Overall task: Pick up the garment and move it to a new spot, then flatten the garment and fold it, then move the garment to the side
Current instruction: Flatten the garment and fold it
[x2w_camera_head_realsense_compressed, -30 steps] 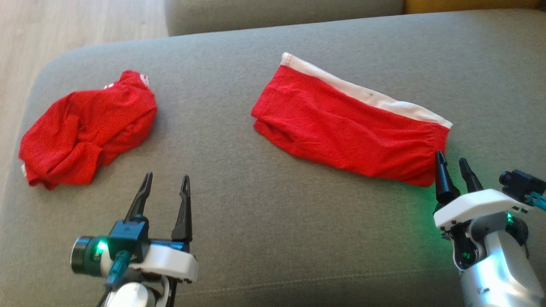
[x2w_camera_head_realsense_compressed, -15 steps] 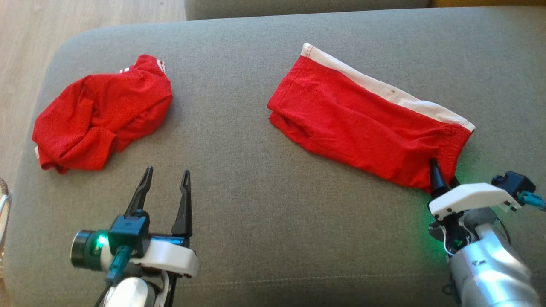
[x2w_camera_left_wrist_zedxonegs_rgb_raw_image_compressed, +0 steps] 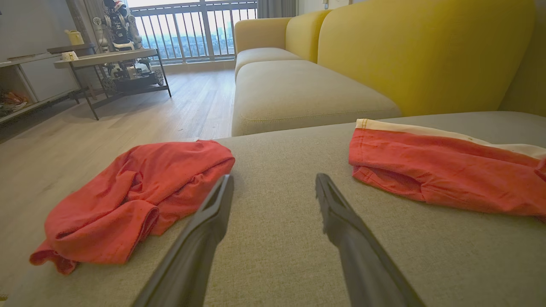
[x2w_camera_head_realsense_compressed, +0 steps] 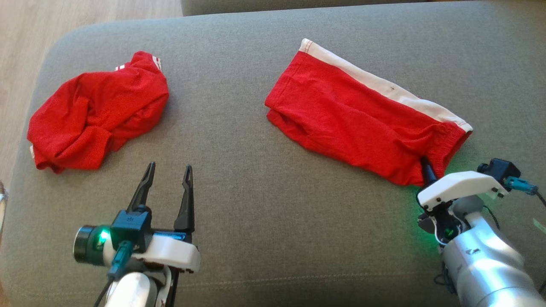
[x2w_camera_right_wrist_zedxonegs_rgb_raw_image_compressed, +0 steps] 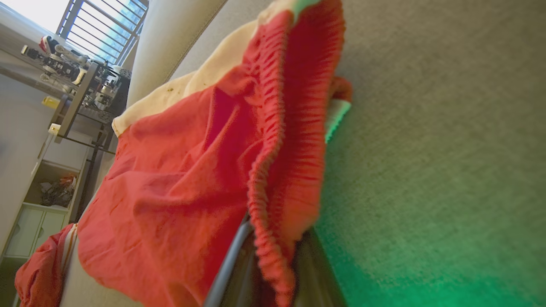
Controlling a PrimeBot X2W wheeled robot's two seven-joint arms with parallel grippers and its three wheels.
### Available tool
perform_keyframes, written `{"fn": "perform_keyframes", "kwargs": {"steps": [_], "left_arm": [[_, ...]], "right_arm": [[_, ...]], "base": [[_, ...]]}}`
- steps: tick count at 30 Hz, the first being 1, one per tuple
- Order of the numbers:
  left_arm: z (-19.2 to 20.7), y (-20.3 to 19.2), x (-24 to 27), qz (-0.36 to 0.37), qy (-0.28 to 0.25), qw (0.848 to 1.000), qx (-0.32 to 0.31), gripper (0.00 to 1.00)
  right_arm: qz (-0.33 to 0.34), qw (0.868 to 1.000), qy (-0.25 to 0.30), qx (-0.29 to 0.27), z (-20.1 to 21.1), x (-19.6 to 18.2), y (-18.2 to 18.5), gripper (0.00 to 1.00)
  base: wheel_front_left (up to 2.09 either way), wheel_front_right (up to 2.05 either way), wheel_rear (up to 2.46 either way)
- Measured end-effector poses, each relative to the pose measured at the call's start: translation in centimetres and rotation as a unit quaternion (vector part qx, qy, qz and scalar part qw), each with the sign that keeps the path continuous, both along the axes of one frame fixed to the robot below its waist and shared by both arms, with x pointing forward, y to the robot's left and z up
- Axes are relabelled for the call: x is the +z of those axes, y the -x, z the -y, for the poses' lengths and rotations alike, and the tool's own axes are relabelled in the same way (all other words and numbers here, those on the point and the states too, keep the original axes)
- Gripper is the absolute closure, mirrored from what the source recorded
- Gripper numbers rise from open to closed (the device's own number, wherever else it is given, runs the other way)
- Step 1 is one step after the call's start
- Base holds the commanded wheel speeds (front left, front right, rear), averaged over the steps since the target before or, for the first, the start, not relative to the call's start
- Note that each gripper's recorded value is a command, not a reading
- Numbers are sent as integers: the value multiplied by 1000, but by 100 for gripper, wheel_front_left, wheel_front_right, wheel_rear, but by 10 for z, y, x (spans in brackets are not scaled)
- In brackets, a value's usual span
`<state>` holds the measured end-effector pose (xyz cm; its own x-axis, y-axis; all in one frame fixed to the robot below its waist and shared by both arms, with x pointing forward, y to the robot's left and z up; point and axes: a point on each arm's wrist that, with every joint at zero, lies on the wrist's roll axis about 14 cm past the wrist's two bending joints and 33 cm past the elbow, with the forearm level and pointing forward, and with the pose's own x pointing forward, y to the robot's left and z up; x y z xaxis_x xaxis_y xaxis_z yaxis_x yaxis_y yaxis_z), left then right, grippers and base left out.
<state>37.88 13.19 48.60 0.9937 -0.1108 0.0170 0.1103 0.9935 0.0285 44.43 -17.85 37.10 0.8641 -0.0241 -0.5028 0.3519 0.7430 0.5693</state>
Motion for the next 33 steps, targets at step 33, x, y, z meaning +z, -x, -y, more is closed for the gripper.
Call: {"fn": "perform_keyframes", "kwargs": {"steps": [33], "left_arm": [[-8, -10, -9, -15, 12, 1000, 20, 0]], "right_arm": [[-17, 892, 422, 160, 142, 69, -72, 100]], "base": [[0, 0, 0]]}}
